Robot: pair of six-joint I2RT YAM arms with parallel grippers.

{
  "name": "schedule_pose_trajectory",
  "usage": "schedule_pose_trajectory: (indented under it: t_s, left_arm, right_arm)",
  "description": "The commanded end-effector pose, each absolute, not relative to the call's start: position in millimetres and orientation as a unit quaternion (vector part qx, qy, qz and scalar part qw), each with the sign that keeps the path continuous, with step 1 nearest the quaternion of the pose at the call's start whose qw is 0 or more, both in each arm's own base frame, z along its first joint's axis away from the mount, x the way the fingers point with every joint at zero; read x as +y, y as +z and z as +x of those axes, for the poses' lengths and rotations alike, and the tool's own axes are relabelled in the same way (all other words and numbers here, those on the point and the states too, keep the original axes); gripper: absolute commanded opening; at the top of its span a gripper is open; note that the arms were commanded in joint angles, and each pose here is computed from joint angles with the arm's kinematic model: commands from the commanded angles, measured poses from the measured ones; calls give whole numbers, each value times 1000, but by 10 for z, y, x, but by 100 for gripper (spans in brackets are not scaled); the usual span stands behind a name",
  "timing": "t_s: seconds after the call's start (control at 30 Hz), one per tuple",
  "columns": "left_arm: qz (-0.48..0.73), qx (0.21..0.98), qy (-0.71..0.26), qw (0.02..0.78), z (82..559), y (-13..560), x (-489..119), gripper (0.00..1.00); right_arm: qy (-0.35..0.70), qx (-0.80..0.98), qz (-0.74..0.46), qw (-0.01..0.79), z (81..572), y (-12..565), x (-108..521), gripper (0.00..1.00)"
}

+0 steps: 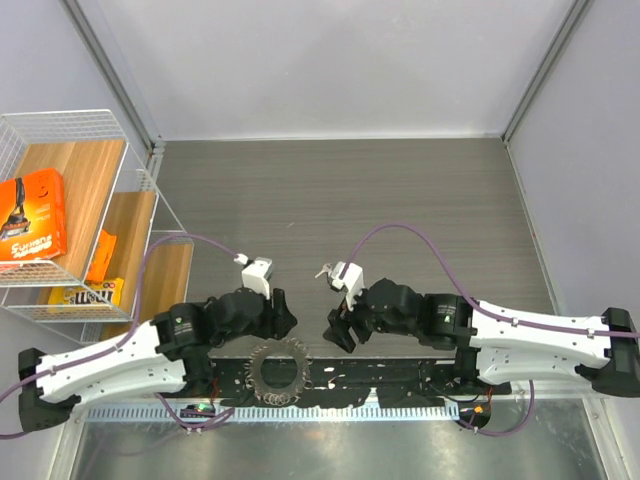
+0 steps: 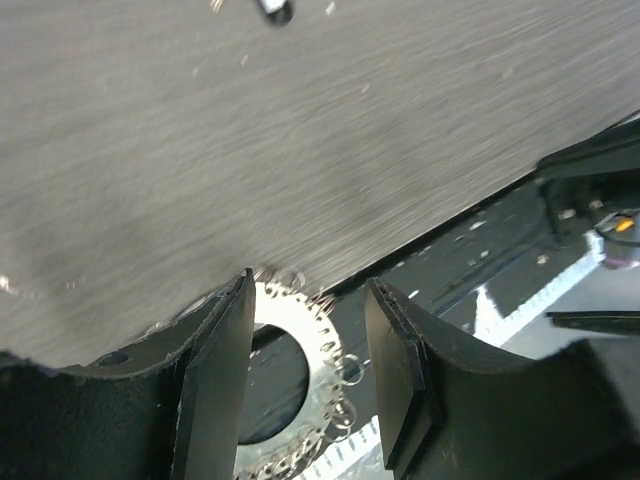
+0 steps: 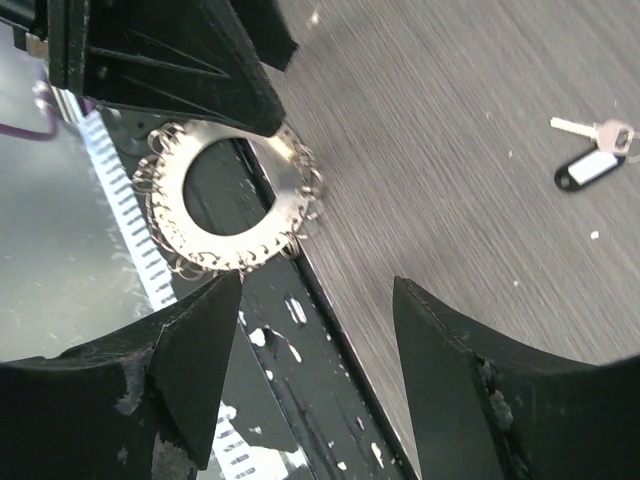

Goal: Put the keys on the keyring

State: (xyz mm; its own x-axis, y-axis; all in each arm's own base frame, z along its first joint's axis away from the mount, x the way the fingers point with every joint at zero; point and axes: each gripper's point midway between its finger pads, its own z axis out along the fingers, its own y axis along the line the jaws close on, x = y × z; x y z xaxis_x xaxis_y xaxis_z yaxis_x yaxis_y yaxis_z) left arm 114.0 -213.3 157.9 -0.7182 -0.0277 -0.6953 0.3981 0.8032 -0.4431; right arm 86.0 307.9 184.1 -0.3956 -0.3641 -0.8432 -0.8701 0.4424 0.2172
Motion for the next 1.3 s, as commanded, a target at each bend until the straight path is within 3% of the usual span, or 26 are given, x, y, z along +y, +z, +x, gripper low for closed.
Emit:
schedule_pose_trajectory:
  t_s: [0.0,0.37,0.67,1.27]
  left_arm:
    - [78,913,-253,311,1050,1179,-2015,53]
    - [84,933,-182,300,1095,694,-1894,52]
    - [125,937,-142,295,1140,590,-1923,35]
    - [159,938,-143,273,1094,439,-2030,34]
  right_arm:
    - [329,781,-368,383,937,1765,3044,69]
    - [340,790,-357,364,865,1591,3002,72]
    - [353,785,-357,363,830,1631,3009,73]
    - [359,781,-364,359,812,1645,3061,74]
